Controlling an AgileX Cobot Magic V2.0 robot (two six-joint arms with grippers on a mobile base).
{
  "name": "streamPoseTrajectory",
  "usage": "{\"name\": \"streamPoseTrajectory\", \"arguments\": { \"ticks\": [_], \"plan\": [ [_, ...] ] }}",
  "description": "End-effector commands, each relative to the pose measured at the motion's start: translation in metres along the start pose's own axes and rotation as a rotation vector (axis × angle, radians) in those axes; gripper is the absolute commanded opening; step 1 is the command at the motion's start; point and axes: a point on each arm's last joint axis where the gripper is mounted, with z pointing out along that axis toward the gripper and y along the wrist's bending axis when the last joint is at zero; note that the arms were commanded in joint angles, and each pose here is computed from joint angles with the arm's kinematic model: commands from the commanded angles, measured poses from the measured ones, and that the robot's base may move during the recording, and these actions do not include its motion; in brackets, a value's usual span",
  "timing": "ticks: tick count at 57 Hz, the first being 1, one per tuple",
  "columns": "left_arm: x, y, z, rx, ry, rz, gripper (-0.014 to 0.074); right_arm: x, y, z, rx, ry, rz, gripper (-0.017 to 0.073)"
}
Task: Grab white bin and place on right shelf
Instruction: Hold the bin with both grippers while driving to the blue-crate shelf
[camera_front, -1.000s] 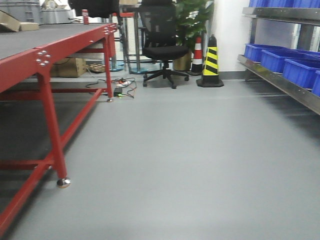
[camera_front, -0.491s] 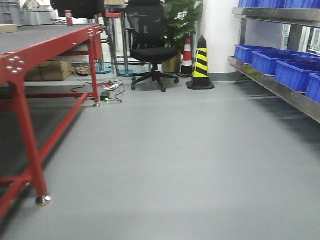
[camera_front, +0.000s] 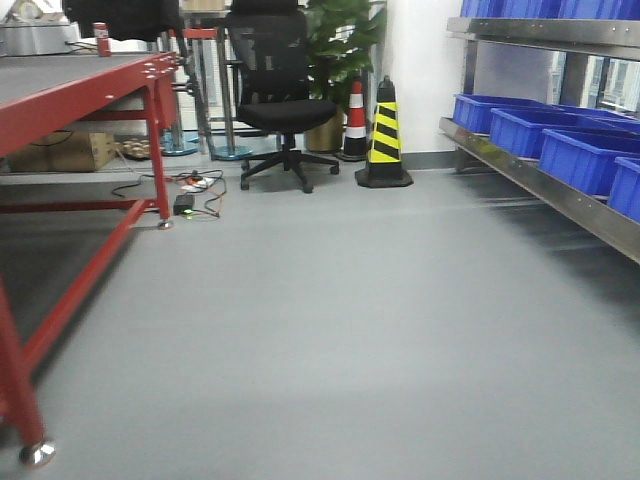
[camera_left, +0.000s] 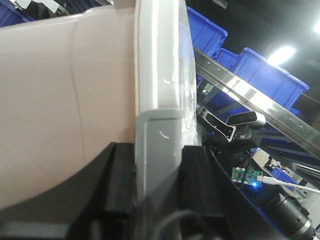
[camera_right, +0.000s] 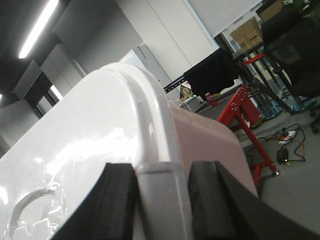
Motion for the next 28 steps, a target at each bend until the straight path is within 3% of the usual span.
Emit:
{"name": "streamPoseTrajectory", "arguments": {
  "ticks": [1,28],
  "plan": [
    [-0.0059,-0.0545,-0.0021,0.306,-0.008,0.038,-0.0117,-0.0102,0.0338,-0.0062,-0.170,-0.051,0.058,0.0060],
    [-0.0059,-0.0536,-0.0019,0.305,-0.008,0.037,-0.0117,-0.0102,0.0338,-0.0062,-0.170,-0.051,0.058,0.0060]
  ]
}}
